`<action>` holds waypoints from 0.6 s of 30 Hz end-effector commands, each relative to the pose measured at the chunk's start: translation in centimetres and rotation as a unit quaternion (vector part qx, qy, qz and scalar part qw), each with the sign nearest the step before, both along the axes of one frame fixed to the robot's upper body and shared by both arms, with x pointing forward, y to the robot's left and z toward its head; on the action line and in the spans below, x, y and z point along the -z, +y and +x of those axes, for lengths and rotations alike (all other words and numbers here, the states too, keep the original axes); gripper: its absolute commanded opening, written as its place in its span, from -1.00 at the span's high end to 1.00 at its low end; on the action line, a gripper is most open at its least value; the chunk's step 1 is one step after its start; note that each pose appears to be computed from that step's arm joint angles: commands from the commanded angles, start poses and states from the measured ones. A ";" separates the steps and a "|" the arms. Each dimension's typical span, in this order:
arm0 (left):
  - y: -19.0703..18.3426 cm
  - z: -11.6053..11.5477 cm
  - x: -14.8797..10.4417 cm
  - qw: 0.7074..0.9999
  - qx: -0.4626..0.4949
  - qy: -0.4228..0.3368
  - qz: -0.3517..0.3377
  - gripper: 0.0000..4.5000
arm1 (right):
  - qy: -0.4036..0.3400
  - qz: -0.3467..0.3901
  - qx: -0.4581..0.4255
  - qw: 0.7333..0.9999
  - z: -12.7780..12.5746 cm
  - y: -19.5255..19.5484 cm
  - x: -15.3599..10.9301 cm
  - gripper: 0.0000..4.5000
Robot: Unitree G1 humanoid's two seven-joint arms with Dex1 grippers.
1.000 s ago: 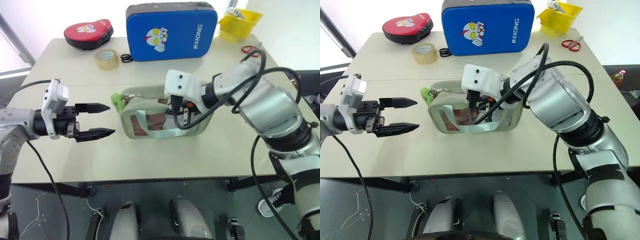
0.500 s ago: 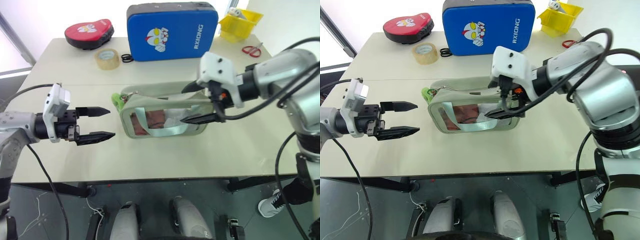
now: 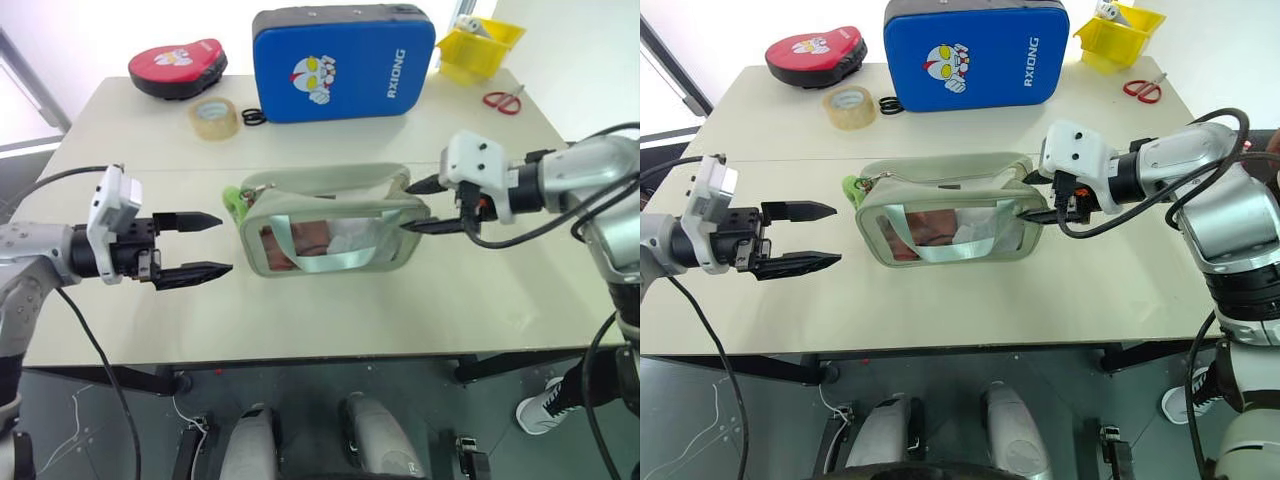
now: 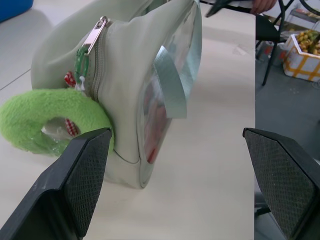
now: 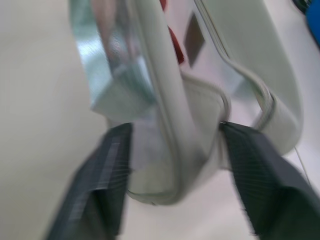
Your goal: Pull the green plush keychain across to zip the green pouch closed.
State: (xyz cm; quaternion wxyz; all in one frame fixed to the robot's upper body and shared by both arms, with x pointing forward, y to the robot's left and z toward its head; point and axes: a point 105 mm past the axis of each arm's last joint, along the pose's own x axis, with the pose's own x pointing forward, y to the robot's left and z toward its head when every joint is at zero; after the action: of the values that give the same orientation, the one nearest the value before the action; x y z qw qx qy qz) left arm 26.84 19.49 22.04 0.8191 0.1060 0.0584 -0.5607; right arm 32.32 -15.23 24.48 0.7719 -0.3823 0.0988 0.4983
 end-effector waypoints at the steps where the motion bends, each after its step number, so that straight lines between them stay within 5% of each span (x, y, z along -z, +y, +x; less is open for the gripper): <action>1: -0.1 -0.1 -1.2 1.000 0.006 -0.022 0.000 -1.00 | -0.026 0.005 -0.009 1.000 0.1 0.0 -0.6 0.51; 3: 0.0 0.0 -1.2 1.000 0.005 -0.023 0.001 -1.00 | -0.029 0.008 -0.011 0.999 0.2 0.2 -0.6 0.98; 18: 2.0 6.2 0.2 0.994 -0.100 -0.048 -0.009 -1.00 | -0.027 0.015 -0.013 0.999 0.0 0.3 -0.3 0.98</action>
State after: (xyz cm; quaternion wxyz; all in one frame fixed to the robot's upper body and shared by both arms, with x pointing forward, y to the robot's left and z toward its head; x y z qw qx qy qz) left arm 32.39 21.30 21.17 0.8688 0.0967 0.0383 -0.4840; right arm 32.64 -15.06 23.80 0.7717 -0.3790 0.0876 0.5032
